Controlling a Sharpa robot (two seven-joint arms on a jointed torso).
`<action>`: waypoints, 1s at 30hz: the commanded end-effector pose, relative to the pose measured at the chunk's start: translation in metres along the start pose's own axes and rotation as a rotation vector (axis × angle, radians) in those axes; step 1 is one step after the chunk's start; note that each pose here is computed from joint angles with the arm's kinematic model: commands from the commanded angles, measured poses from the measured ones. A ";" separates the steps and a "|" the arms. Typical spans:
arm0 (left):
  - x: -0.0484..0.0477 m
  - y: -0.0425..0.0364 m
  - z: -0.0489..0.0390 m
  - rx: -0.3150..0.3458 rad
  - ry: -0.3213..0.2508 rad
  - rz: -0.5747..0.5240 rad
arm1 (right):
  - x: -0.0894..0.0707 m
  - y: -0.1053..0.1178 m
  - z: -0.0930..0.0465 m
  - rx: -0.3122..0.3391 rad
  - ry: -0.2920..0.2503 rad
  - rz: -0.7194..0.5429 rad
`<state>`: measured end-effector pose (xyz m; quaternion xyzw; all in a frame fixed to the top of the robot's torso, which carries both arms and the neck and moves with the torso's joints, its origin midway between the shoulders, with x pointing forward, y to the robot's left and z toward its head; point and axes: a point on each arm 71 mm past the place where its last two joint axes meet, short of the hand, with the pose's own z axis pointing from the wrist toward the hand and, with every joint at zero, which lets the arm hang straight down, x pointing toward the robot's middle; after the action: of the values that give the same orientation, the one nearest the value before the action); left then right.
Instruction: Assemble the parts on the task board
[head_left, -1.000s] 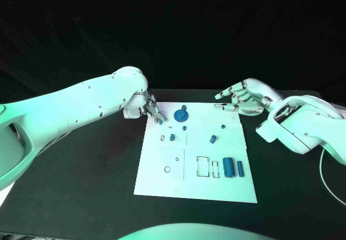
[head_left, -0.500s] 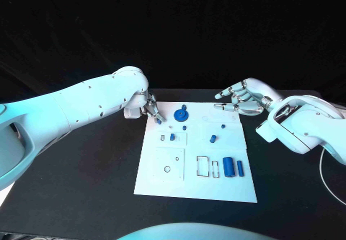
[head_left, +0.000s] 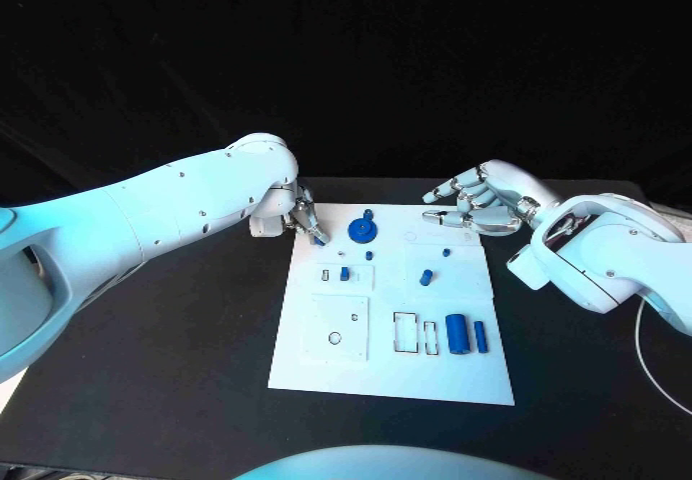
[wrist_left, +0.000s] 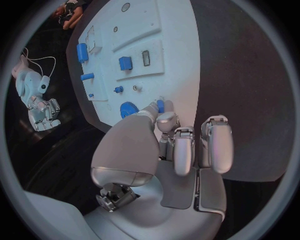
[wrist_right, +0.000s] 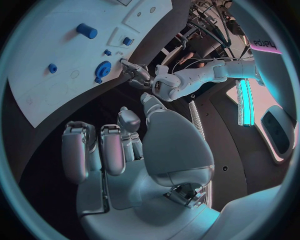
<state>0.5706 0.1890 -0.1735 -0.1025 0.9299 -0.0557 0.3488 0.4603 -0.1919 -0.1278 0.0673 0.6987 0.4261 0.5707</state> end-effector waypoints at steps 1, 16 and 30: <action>0.0027 0.0031 0.0002 0.000 0.006 -0.018 | 0.006 0.003 -0.001 0.002 0.029 -0.003; 0.0293 0.0177 -0.0165 0.108 -0.046 -0.169 | 0.004 -0.004 -0.003 0.033 0.028 -0.008; 0.0618 0.0238 -0.0304 0.180 -0.124 -0.051 | 0.003 -0.008 -0.001 0.046 0.031 -0.012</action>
<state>0.5015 0.2022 -0.1953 -0.1184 0.9050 -0.1377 0.3848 0.4618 -0.1963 -0.1346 0.0761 0.7123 0.4103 0.5643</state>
